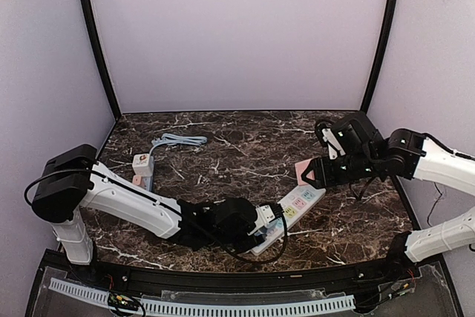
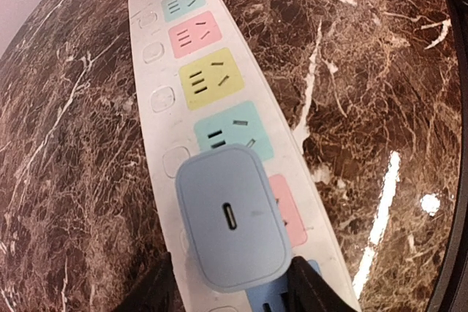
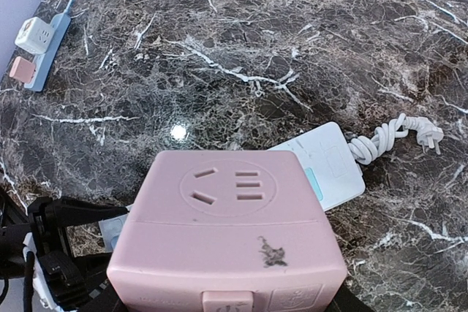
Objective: Insert the plug
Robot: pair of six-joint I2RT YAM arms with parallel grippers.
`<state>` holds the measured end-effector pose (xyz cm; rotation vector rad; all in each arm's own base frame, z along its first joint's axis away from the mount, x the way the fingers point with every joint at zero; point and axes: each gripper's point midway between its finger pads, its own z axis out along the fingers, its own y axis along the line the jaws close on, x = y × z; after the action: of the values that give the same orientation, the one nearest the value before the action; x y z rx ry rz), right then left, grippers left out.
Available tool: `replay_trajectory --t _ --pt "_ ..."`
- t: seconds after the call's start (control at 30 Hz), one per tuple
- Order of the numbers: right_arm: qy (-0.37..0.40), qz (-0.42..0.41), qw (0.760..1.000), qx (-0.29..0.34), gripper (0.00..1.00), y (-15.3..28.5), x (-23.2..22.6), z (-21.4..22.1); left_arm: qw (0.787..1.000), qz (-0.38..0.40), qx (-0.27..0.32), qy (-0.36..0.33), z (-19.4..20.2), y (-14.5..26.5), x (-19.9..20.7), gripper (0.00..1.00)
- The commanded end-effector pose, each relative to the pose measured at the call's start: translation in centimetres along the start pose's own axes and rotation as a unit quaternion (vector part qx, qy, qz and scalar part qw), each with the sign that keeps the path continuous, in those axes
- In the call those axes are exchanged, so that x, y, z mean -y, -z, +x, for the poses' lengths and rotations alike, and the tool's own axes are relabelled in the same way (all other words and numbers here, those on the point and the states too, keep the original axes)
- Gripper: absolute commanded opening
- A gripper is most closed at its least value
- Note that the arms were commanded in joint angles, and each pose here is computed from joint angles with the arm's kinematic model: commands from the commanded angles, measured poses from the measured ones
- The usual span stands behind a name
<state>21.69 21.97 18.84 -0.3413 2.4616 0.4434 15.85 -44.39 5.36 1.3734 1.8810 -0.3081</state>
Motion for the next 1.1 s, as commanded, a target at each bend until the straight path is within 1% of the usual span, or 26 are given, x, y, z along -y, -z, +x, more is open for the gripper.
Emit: replay_trajectory --t 0.0,0.13,0.2,0.27,0.4,0.6,0.73,0.87,0.93,1.0,1.07 --pt "0.004 -0.012 1.000 0.014 0.11 0.6 -0.8 -1.4 0.996 0.019 -0.077 -0.033 4.7 0.1 0.5 0.60" --pt "0.006 -0.011 1.000 0.012 0.10 0.7 -0.8 -1.5 0.997 0.029 -0.064 -0.036 3.7 0.6 0.6 0.74" --pt "0.007 -0.011 1.000 0.013 0.10 0.8 -0.8 -1.6 0.997 0.038 -0.054 -0.033 3.1 1.0 0.8 0.84" --pt "0.007 -0.012 1.000 0.013 0.09 0.9 -0.9 -1.6 0.998 0.047 -0.039 -0.029 2.2 1.6 0.9 0.90" --pt "0.010 -0.014 1.000 0.014 0.09 1.1 -1.0 -1.8 0.998 0.055 -0.002 -0.022 0.2 3.2 0.7 0.98" --pt "0.033 -0.025 0.999 0.000 0.09 1.1 -1.6 -1.7 0.997 0.041 0.059 0.000 -2.5 6.6 -1.0 0.99" --pt "0.052 -0.042 0.998 -0.013 0.09 1.1 -2.4 -1.4 0.994 -0.013 0.102 0.039 -3.4 8.7 -4.1 0.99" --pt "0.093 -0.090 0.991 -0.031 0.08 1.0 -4.8 -0.4 0.986 -0.068 0.133 0.080 -3.5 10.7 -7.2 0.99" --pt "0.108 -0.093 0.989 -0.042 0.06 0.7 -5.4 0.2 0.980 -0.100 0.140 0.097 -3.2 11.4 -8.8 0.99" --pt "0.113 -0.088 0.988 -0.062 0.00 -0.1 -5.6 1.0 0.973 -0.131 0.142 0.124 -2.6 11.9 -10.7 0.99" --pt "0.118 -0.090 0.984 -0.099 0.00 -1.0 -6.0 2.2 0.969 -0.146 0.137 0.144 -1.7 11.8 -11.7 0.99"
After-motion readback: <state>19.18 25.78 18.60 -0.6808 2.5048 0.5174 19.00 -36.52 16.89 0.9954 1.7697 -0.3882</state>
